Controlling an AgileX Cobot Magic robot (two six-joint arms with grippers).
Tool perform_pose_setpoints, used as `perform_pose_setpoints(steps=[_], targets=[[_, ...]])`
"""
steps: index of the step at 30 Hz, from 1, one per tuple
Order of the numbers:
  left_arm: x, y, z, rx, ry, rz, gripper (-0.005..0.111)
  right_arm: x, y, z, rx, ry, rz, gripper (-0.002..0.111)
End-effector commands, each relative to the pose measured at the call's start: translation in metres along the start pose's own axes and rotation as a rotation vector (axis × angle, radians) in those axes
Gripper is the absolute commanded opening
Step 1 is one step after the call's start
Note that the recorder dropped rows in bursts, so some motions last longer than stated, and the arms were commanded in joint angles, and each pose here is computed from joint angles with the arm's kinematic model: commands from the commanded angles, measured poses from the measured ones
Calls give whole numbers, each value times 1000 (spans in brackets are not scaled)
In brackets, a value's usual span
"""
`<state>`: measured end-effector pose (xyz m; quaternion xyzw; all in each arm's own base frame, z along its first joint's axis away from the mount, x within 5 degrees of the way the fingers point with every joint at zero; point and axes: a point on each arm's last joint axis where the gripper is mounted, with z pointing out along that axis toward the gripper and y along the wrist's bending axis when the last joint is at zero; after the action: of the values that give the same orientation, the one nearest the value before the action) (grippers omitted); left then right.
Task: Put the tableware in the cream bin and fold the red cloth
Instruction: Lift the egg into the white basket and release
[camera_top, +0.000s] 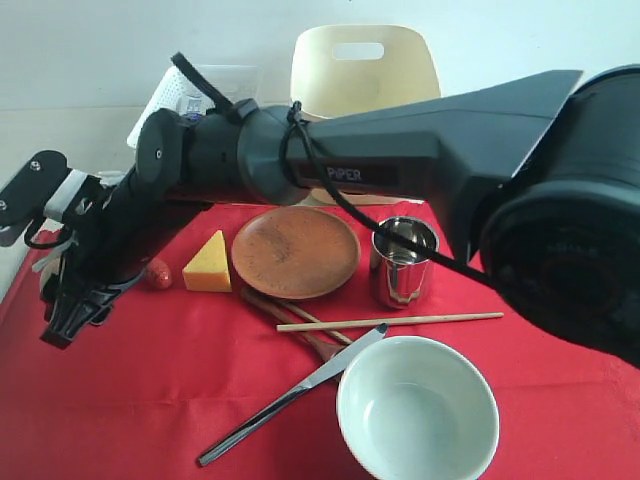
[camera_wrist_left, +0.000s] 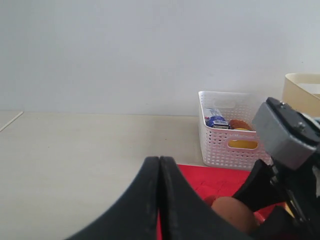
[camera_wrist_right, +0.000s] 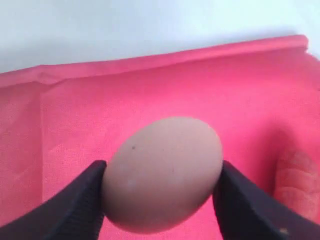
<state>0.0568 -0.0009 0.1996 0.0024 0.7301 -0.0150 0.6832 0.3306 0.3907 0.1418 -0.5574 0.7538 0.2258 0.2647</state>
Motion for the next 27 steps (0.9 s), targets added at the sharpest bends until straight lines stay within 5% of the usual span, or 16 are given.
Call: perform_pose_setpoints(steps=[1, 8, 18, 27], targets=[[-1, 0, 0, -1, -10, -2, 1, -12, -8, -24, 68, -9, -16, 0], [-1, 0, 0, -1, -10, -2, 1, -17, -37, -48, 242, -56, 49, 0], [-1, 0, 0, -1, -10, -2, 1, -9, -108, -84, 466, -313, 347, 0], [-1, 0, 0, -1, -10, -4, 1, 1, -131, -76, 576, -438, 381, 0]])
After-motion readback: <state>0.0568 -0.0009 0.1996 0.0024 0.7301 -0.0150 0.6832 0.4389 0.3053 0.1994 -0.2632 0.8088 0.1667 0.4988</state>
